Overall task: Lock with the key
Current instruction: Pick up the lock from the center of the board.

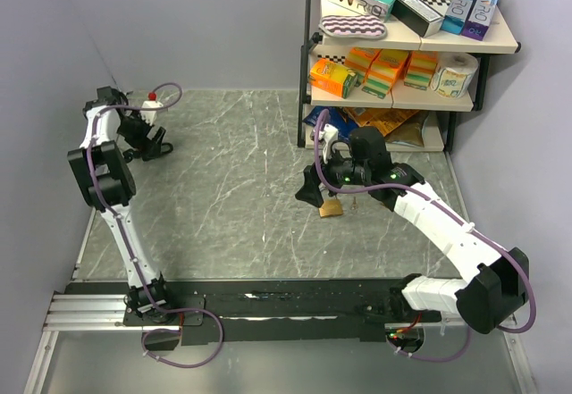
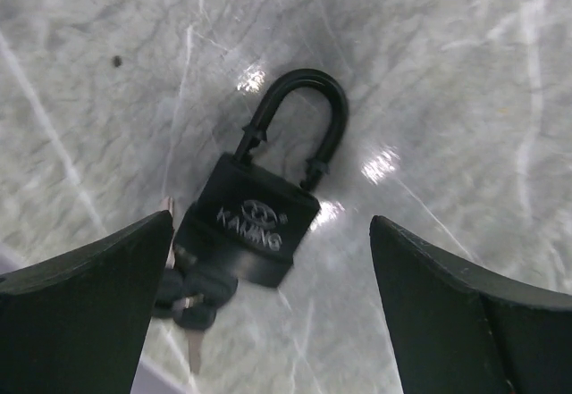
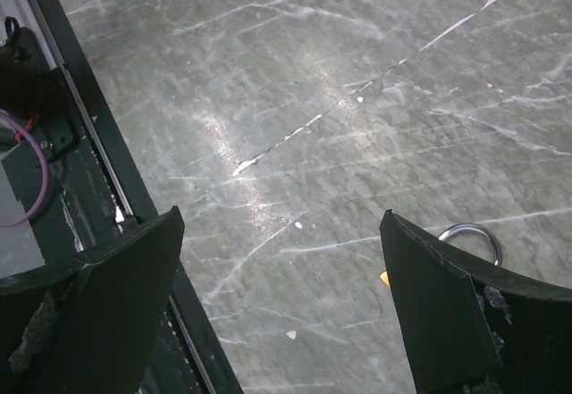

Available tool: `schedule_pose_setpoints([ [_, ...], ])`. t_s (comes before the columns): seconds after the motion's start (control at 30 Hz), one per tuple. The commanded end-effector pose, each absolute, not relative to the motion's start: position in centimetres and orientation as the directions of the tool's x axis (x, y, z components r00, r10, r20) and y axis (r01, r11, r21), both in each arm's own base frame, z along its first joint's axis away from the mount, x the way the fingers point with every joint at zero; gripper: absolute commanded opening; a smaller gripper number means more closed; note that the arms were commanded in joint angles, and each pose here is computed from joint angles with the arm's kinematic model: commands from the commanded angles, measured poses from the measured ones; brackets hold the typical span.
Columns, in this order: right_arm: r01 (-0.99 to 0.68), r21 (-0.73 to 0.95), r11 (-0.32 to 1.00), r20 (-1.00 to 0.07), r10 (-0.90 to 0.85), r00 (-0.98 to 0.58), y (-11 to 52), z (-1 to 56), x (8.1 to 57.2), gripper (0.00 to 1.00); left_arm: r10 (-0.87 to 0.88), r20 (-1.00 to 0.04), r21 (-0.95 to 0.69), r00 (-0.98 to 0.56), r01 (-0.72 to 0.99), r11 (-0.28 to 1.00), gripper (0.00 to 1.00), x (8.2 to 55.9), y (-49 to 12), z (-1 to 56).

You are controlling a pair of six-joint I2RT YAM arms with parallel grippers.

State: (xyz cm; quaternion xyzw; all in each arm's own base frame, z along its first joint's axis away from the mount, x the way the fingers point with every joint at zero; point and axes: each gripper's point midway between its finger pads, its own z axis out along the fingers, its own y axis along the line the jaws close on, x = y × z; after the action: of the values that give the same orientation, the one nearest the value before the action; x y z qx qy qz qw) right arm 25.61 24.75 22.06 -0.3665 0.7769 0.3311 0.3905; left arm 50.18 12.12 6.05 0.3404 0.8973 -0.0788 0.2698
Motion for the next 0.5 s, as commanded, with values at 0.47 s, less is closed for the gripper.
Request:
schedule_pose_setpoints([
  [0.47, -0.825, 0.235, 0.515, -0.858, -0.288, -0.424, 24.3, 22.7, 25.8, 0.99, 0.513, -0.541, -0.036, -0.666, 0.627, 0.778, 0.79, 48.6, 11.4, 2.1],
])
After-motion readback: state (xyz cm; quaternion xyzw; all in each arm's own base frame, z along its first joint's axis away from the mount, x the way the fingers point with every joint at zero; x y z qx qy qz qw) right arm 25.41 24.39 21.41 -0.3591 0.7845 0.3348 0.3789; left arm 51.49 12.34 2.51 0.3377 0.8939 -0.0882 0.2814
